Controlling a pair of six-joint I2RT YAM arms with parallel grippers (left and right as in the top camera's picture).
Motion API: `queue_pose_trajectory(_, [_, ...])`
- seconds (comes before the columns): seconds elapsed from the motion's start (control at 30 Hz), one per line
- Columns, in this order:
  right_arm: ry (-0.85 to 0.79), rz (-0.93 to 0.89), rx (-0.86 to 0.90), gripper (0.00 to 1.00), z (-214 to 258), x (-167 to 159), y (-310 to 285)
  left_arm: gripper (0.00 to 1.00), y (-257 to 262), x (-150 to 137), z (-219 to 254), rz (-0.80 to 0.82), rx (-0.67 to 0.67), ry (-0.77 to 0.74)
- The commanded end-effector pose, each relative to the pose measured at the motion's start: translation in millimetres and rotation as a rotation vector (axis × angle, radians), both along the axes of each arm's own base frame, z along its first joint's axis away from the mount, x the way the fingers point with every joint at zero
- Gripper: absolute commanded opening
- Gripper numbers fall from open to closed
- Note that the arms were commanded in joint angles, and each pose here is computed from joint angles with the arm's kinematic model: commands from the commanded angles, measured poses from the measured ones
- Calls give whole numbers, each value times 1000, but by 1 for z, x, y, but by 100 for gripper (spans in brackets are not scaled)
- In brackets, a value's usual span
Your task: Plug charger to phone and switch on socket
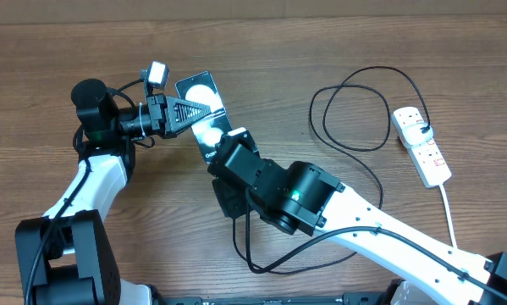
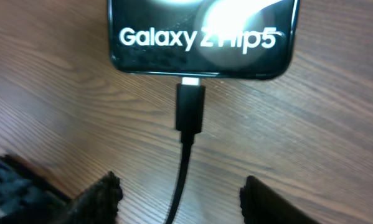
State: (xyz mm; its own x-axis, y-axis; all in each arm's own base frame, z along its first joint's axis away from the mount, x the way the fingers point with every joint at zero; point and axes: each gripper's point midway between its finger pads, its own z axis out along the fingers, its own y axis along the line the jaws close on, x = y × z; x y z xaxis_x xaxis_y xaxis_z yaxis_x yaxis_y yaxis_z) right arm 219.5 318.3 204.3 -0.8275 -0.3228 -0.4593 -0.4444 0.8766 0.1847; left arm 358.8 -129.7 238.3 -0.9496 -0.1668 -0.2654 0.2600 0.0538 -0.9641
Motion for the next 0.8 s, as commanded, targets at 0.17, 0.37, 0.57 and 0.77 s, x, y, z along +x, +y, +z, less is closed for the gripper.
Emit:
queue_pose_trajectory(0.17, [-39,-26,8,32,0,12,8,4,-1,3,7,-9,7,-56])
queue_pose_trajectory(0.37, [-42,-34,-16,23,-12,19,13,4,-1,1,8,-21,6,-57])
queue_pose_trajectory(0.57, [-100,-67,-34,11,-9,30,10,4,-2,-5,8,-53,4,-77])
queue_pose_trajectory(0.77, [-137,-69,-11,4,-2,37,14,4,-2,-7,8,-68,5,-99])
